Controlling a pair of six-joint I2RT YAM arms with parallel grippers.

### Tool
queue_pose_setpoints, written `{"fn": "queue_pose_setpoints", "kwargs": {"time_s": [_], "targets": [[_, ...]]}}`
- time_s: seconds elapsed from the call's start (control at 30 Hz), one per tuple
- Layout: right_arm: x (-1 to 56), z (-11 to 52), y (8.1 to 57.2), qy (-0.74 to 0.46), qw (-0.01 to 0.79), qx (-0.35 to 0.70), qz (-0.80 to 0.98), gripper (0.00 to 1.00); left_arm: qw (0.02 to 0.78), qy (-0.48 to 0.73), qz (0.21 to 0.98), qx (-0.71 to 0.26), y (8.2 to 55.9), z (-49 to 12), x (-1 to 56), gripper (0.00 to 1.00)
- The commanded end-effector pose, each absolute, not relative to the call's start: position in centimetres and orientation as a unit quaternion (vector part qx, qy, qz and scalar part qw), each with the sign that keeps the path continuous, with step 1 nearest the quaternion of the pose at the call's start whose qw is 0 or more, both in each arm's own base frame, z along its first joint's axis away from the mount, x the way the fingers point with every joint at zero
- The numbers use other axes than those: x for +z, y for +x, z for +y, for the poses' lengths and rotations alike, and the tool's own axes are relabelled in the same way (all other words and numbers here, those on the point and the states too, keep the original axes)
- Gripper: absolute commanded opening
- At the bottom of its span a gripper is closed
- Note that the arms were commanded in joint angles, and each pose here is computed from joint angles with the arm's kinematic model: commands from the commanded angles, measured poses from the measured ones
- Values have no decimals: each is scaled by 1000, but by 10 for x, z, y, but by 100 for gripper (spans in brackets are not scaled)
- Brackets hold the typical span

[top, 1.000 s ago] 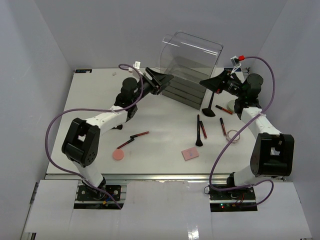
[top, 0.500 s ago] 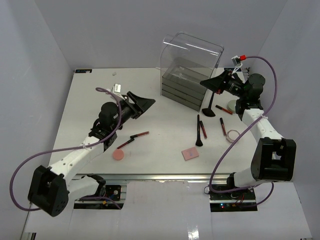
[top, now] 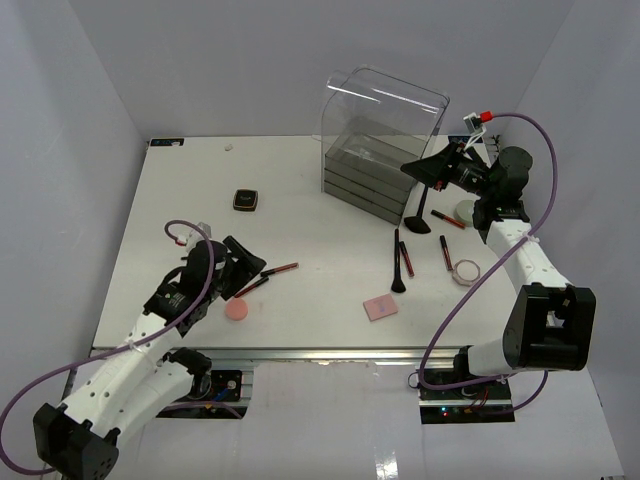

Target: Organize the makeup

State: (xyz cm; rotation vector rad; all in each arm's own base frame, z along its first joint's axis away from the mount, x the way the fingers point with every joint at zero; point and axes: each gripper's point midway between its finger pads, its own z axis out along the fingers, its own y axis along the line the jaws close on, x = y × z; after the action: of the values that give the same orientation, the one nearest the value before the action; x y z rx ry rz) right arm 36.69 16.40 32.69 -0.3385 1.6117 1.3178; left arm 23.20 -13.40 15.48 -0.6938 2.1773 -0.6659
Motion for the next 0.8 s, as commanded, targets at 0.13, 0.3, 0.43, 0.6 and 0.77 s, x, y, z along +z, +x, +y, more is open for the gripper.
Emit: {"fn": "queue_pose_setpoints", "kwargs": {"time_s": [0.13, 0.3, 0.43, 0.6, 0.77], "targets": [[359, 166, 352, -189, 535, 532, 628, 15, 287, -325, 893, -118, 203, -97, 105, 79], [355, 167, 351, -187, 531, 535, 630, 15, 254, -332, 906, -64, 198, -90, 101, 80], [353, 167, 351, -185, 530, 538, 629, 15, 244, -333, 910, -32, 195, -82, 103, 84], [353, 167, 350, -185, 530, 542, 626, 15, 207, -322, 924, -13, 185, -83, 84, 91], [352, 168, 349, -183, 527, 547, 624, 15, 190, -318, 929, -27, 186, -93, 70, 92]]}}
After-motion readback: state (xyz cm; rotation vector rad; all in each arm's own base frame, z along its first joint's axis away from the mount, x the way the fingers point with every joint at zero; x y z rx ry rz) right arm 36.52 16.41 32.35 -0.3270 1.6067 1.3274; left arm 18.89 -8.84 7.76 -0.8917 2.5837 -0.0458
